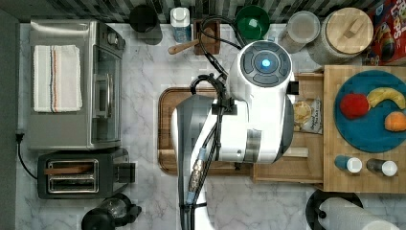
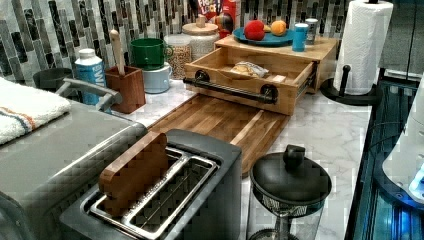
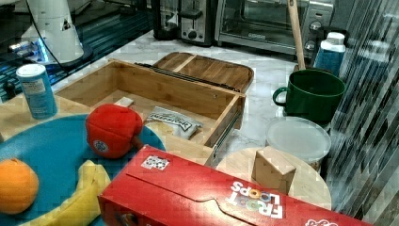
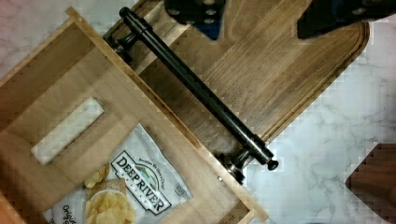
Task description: Close the drawer.
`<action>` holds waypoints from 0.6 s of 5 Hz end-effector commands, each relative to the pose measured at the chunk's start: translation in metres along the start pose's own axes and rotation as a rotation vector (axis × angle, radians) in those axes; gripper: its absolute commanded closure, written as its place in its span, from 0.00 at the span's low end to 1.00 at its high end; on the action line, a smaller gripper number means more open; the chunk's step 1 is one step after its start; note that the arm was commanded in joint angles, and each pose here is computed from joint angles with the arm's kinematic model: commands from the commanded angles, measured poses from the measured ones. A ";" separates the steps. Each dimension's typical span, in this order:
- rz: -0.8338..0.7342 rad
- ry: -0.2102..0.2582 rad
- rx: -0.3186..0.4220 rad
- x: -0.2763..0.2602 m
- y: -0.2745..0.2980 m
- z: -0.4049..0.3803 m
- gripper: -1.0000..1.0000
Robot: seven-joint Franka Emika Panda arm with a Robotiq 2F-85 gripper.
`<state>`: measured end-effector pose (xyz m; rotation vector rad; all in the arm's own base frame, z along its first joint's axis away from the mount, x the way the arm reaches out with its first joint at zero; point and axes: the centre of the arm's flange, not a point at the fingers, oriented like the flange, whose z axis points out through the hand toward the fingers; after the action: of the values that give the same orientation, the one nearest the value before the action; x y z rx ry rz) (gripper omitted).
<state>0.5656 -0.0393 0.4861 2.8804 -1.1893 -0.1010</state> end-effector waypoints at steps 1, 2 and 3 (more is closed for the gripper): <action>-0.013 0.002 0.002 0.001 0.000 0.000 1.00; -0.013 0.002 0.002 0.001 0.000 0.000 1.00; -0.099 -0.027 0.016 -0.005 -0.005 0.005 0.00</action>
<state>0.5637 -0.0440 0.4792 2.8734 -1.1971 -0.1228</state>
